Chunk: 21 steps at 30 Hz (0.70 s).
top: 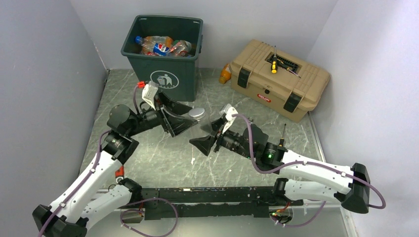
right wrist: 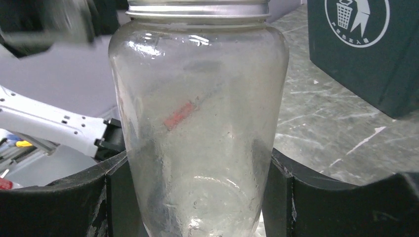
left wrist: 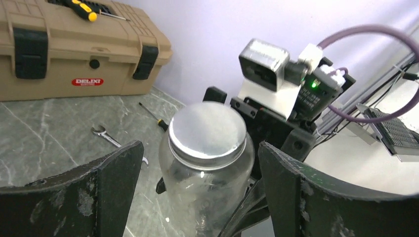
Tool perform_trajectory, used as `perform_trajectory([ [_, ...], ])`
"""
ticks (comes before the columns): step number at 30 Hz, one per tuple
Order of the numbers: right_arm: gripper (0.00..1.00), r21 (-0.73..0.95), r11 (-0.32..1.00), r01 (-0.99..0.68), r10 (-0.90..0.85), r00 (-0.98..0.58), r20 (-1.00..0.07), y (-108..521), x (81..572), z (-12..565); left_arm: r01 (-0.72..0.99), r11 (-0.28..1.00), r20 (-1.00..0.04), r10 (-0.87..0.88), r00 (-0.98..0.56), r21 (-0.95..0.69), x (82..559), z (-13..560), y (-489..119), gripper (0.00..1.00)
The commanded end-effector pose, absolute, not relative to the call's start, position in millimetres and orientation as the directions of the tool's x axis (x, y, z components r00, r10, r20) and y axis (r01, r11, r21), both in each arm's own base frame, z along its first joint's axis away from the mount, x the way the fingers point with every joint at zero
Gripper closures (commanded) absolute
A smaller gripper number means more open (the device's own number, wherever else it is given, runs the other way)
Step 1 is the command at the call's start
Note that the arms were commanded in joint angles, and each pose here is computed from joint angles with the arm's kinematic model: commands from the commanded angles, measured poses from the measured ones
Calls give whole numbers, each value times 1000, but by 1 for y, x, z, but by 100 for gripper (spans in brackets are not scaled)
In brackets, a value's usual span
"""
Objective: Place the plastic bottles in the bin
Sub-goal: Place the plastic bottle in the trash bin.
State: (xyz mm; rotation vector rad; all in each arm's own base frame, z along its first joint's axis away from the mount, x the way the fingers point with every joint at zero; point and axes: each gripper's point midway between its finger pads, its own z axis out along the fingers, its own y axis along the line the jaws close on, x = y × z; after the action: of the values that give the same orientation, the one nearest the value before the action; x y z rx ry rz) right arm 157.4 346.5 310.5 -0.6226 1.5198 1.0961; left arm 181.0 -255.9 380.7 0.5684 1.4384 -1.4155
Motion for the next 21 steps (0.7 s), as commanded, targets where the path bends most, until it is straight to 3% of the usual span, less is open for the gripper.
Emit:
perform_trajectory([
  [1, 65, 219, 412, -885, 196, -149, -969, 334, 152, 324, 890, 251, -893, -351, -282, -380, 184, 420, -248, 9],
  [10, 69, 200, 410, -890, 186, -133, -974, 328, 148, 317, 923, 188, -912, -309, -269, -336, 185, 439, -260, 15],
  [16, 70, 186, 410, -893, 181, -120, -976, 329, 149, 317, 900, 148, -900, -224, -374, -411, 189, 420, -273, 19],
  [18, 70, 180, 403, -898, 178, -116, -977, 330, 148, 317, 894, 137, -895, -208, -395, -426, 188, 414, -276, 15],
  [20, 69, 183, 426, -886, 181, -115, -977, 328, 152, 316, 894, 143, -896, -205, -394, -425, 186, 410, -275, 2],
  [21, 68, 186, 433, -882, 185, -115, -976, 327, 153, 317, 897, 147, -900, -204, -386, -418, 184, 407, -274, 1],
])
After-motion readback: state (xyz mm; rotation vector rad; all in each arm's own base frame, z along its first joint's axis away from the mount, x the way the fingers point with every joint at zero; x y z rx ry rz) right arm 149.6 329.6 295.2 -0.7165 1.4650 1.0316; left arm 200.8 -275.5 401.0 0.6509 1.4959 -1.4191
